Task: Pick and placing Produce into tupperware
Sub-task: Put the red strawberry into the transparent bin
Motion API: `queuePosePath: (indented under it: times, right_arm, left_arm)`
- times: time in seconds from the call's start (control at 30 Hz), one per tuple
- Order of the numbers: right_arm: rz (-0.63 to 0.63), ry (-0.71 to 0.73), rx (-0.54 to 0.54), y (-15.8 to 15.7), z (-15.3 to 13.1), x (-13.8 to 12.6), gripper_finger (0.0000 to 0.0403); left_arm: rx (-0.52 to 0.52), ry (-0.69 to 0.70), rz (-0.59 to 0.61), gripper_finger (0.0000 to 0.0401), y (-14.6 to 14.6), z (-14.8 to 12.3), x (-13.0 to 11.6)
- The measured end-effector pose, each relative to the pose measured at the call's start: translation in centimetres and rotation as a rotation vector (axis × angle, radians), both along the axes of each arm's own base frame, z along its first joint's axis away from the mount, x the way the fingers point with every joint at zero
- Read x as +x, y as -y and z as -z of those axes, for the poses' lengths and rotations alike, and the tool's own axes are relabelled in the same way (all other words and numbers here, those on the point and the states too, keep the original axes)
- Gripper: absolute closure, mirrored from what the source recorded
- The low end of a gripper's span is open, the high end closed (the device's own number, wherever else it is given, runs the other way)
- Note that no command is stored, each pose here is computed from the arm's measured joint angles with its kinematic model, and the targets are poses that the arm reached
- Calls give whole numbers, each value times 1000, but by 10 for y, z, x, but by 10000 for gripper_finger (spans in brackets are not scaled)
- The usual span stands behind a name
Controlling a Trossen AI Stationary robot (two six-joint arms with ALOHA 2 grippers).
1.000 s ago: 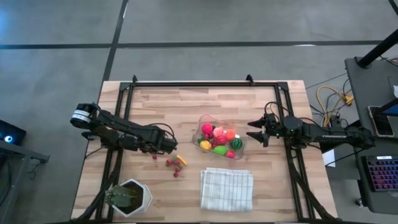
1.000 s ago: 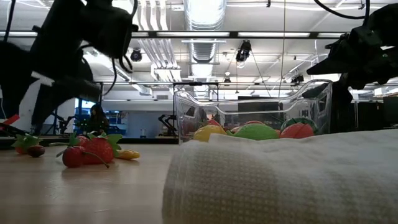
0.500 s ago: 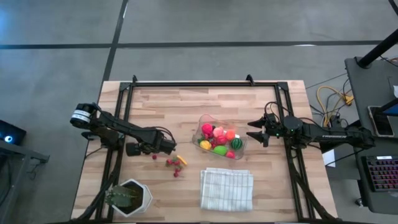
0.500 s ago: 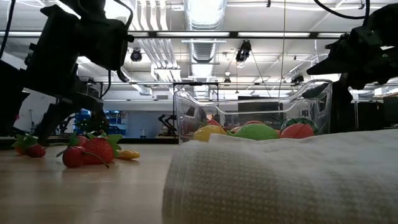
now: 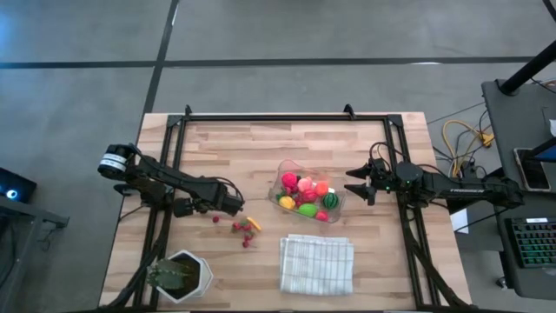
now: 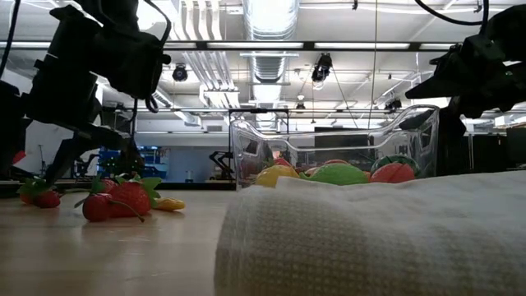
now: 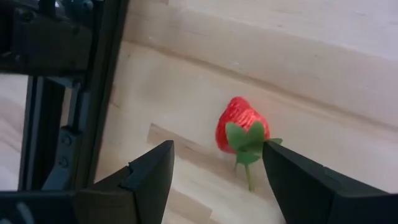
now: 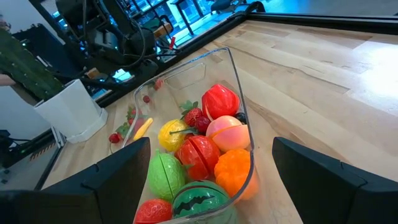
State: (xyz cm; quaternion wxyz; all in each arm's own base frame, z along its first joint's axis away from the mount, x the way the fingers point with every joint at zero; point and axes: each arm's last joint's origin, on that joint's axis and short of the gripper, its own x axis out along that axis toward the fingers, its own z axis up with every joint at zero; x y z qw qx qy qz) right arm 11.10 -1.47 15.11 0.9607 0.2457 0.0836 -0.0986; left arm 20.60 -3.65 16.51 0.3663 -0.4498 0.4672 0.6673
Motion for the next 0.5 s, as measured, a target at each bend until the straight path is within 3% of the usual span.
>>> queuePosePath:
  times: [0.5]
  right_arm:
    - [0,0,0,0,0,0,74]
  left_arm:
    - [22,60,-28,170,-4,21,-5]
